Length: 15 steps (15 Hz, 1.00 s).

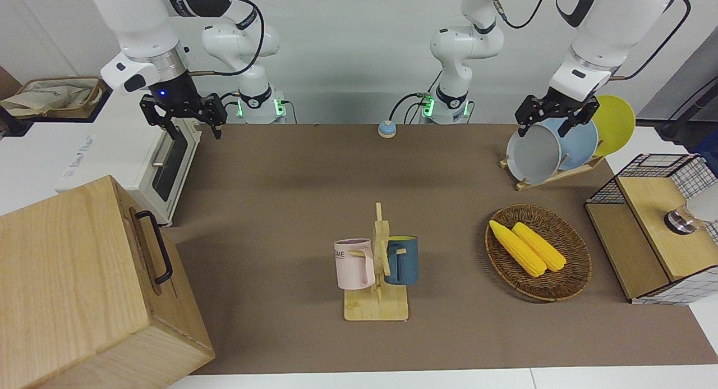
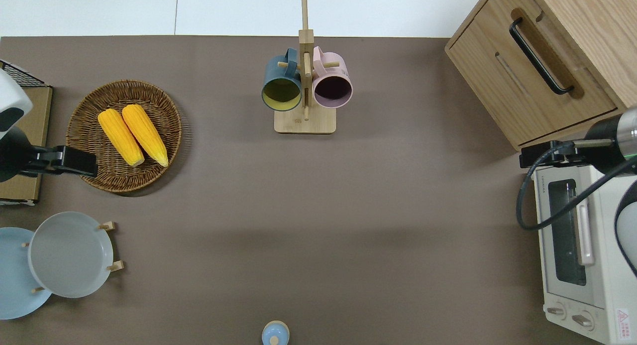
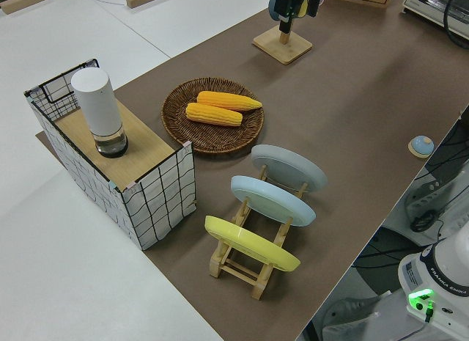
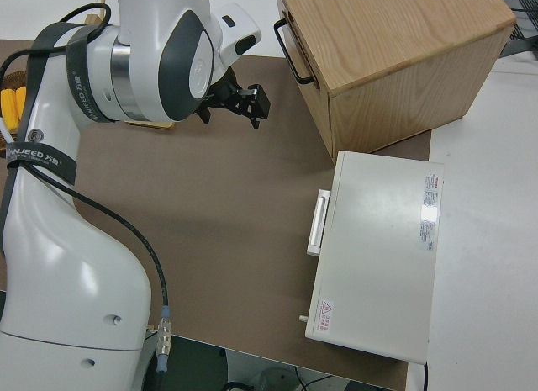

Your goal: Slide drawer open with right arm

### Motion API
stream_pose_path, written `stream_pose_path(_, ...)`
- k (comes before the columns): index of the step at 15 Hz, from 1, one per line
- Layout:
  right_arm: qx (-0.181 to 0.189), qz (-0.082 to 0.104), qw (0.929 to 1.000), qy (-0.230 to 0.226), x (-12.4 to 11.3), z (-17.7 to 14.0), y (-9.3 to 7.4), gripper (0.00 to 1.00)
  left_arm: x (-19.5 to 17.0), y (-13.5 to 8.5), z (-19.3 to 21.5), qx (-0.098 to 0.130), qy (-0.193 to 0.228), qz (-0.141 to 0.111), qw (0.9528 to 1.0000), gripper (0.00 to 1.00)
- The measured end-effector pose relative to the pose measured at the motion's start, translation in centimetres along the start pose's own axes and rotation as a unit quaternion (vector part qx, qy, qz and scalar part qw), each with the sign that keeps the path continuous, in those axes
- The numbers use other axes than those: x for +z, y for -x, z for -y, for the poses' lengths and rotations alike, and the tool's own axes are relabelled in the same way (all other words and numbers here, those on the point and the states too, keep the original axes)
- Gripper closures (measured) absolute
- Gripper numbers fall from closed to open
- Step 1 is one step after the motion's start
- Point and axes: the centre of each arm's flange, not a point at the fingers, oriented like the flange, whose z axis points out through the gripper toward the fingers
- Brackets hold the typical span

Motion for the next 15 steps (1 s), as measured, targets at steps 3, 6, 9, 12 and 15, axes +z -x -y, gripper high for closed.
stream_pose_path(3,0.000,0.000,1.0000,0.000,0.01,0.03,-0.01,0.01,0.00,0.00,0.00,0.000,0.000,0.000,1.0000,0.00)
stream_pose_path(6,0.000,-0.004,1.0000,0.000,-0.38,0.05,-0.05,0.01,0.00,0.00,0.00,0.000,0.000,0.000,1.0000,0.00)
stream_pose_path(9,0.000,-0.007,1.0000,0.000,-0.66,0.04,-0.07,0.01,0.00,0.00,0.00,0.000,0.000,0.000,1.0000,0.00)
stream_pose_path(12,0.001,-0.005,1.0000,0.000,-0.43,-0.06,-0.19,0.01,0.00,0.00,0.00,0.000,0.000,0.000,1.0000,0.00)
stream_pose_path(15,0.001,0.000,1.0000,0.000,0.10,-0.07,-0.46,0.02,0.00,0.00,0.00,0.000,0.000,0.000,1.0000,0.00)
